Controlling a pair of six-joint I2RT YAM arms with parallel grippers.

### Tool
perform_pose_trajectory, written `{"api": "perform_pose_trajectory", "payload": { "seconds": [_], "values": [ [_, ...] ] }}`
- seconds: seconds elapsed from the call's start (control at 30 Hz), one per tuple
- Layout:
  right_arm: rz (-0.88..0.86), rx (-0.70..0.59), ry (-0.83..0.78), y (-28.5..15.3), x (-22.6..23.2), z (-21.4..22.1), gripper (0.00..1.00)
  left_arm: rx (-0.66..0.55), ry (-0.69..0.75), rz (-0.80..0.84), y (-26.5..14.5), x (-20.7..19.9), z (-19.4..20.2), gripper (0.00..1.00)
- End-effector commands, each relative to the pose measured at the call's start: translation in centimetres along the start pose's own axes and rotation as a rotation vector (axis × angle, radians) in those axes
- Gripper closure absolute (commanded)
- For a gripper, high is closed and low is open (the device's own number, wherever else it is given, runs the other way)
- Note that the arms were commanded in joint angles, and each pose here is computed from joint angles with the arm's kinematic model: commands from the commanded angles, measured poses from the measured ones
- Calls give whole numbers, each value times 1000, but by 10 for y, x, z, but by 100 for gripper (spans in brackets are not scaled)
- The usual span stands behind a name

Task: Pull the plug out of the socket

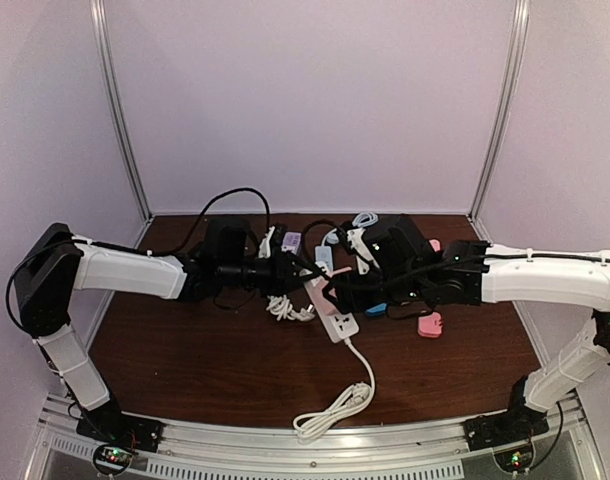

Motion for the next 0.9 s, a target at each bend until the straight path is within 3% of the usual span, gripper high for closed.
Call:
{"api": "perform_pose_trajectory", "payload": {
  "seconds": [0.0,0.2,0.43,0.63,0.87],
  "values": [
    [-125,-134,14,-36,38,-36,83,-13,-10,-139,-9,44,0,100],
    [-93,-182,-1,-44,34,-45,83,-2,-40,-173,-12,54,4,100],
    [-42,-180,-10,-44,30,-51,83,-62,1,-130,-27,31,-14,100],
    [-32,-114,63,-30,7,-44,83,-113,-16,-160,-71,38,-16,100],
    [-115,15,189,0,-20,-17,83,-140,-74,-251,-134,72,10,100]
  ]
}}
Point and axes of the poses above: each gripper's point midway between its finger pads, its own y axis out along the fingers, its own x axis along the line the jaws close on, z = x × y, the point moved 1 cm from there along -y, back along the fingers, and after that the axes turned 12 degrees about y, right-handed, at the moved point
